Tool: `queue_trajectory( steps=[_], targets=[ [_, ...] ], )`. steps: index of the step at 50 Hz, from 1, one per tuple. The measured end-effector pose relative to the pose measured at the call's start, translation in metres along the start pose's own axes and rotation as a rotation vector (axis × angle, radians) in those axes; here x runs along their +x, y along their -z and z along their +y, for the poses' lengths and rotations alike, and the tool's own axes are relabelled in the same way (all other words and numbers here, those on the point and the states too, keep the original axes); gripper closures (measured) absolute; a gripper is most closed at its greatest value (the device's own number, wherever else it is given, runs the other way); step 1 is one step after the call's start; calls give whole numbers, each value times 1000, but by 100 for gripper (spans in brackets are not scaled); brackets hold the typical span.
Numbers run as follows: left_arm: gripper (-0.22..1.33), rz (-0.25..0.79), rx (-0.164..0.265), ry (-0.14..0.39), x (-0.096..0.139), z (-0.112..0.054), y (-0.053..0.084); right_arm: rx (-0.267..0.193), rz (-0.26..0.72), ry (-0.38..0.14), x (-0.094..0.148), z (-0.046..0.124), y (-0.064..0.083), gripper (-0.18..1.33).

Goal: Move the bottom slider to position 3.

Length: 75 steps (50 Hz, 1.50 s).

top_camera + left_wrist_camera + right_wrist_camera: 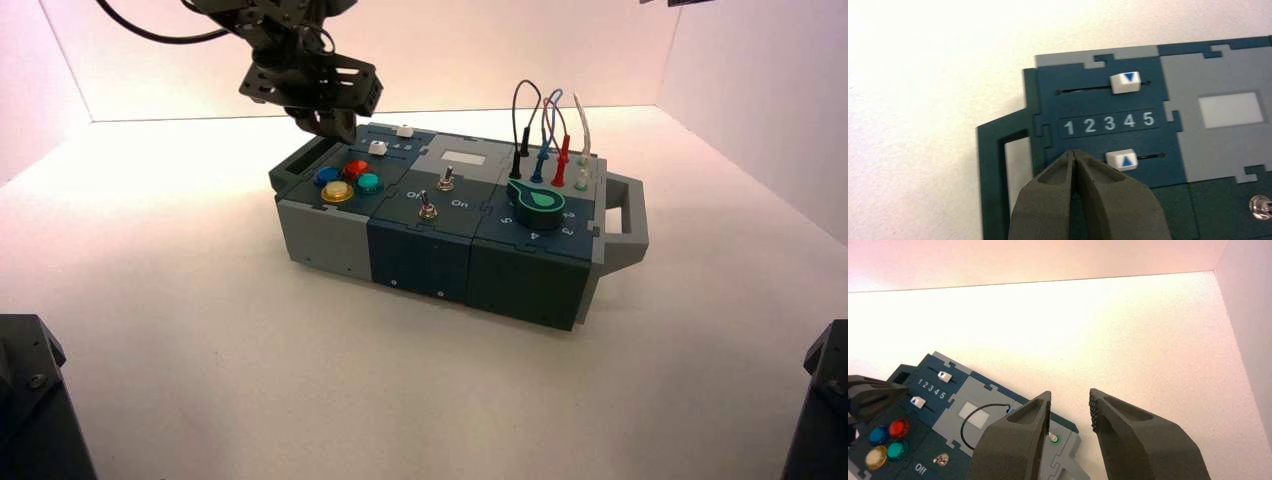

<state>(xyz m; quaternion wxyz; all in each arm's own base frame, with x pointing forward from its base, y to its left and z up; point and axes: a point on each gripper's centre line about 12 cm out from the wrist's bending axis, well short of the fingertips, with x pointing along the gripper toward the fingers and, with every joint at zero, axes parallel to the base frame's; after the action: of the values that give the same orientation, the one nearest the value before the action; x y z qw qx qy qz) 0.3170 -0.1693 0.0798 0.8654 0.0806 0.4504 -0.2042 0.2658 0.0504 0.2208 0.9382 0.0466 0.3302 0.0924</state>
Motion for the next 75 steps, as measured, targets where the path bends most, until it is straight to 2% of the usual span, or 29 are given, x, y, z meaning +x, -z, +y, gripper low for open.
queue_trajectory(
  steps=[16, 25, 46, 55, 63, 75],
  targets=[
    [128, -56, -2, -6, -12, 1, -6, -1, -1, 1, 0, 0, 0, 29],
    [128, -152, 8, -11, -38, 2, -15, 0, -1, 0, 0, 0, 0, 29],
    [128, -332, 29, -39, -80, 6, -9, -1, 3, 1, 1, 0, 0, 29],
    [128, -359, 7, -70, -87, 18, -6, 1, 6, 1, 1, 0, 1, 29],
    [128, -390, -30, -114, -94, 34, -2, 0, 3, 1, 1, 0, 0, 29],
    [128, -409, -53, -146, -101, 45, 4, -1, -15, 7, 2, -1, -1, 29]
  ],
)
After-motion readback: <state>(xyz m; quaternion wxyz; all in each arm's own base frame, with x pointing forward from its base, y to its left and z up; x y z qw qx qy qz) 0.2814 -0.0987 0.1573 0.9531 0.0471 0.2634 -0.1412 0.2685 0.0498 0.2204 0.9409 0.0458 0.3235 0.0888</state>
